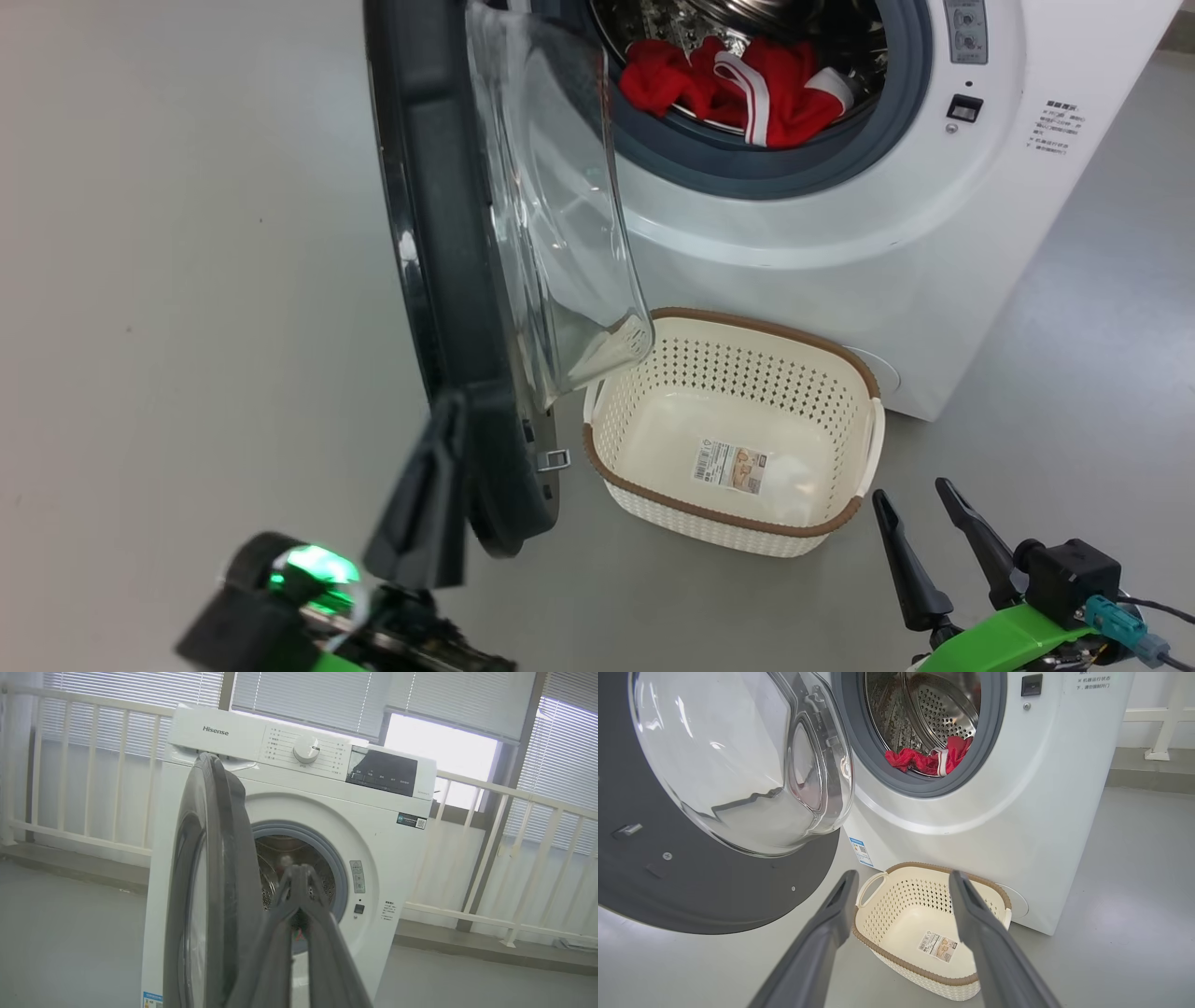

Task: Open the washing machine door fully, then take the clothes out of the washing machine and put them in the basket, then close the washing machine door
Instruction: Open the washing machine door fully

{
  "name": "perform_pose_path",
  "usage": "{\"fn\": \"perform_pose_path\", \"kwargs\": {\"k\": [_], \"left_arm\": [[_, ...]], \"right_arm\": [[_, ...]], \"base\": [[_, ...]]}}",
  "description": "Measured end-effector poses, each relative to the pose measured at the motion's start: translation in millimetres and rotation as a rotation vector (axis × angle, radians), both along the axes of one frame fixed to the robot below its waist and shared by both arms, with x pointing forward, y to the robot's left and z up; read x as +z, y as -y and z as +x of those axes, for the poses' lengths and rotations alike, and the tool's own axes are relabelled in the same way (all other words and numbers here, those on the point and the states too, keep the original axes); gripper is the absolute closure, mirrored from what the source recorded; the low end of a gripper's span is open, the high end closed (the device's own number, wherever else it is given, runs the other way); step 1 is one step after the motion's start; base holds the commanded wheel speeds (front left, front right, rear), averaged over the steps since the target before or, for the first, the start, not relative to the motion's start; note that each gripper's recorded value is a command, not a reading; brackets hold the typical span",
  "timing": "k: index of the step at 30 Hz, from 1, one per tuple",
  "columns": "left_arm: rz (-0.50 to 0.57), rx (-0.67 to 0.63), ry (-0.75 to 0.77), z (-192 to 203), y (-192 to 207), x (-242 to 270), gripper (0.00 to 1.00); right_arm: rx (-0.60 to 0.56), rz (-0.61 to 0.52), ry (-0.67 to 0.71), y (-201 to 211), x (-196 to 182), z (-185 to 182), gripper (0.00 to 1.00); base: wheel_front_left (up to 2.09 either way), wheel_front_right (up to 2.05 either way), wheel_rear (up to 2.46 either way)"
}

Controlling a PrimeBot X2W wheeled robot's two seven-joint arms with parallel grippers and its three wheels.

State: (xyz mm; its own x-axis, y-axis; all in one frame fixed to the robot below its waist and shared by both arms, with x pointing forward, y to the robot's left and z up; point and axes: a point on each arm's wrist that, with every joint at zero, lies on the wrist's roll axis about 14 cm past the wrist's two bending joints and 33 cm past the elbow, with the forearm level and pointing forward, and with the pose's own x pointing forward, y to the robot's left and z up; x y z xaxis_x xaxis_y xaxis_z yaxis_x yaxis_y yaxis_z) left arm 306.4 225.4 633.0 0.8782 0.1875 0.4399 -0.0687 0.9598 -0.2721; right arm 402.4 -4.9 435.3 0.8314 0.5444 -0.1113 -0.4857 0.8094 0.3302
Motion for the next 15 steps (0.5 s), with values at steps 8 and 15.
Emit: {"fn": "perform_pose_path", "kwargs": {"k": [8, 15], "left_arm": [[-0.081, -0.127, -0.149, 18.2, 35.2, -50.1, 1.00], [-0.102, -0.168, -0.261, 28.1, 43.1, -86.4, 1.00]], "right_arm": [[-0.007, -0.012, -0.002, 3.5, -3.8, 1.4, 0.00], [-0.011, -0.010, 0.011, 3.5, -0.8, 6.9, 0.00]], "base": [[0.00, 0.00, 0.00], [0.00, 0.00, 0.00]]}}
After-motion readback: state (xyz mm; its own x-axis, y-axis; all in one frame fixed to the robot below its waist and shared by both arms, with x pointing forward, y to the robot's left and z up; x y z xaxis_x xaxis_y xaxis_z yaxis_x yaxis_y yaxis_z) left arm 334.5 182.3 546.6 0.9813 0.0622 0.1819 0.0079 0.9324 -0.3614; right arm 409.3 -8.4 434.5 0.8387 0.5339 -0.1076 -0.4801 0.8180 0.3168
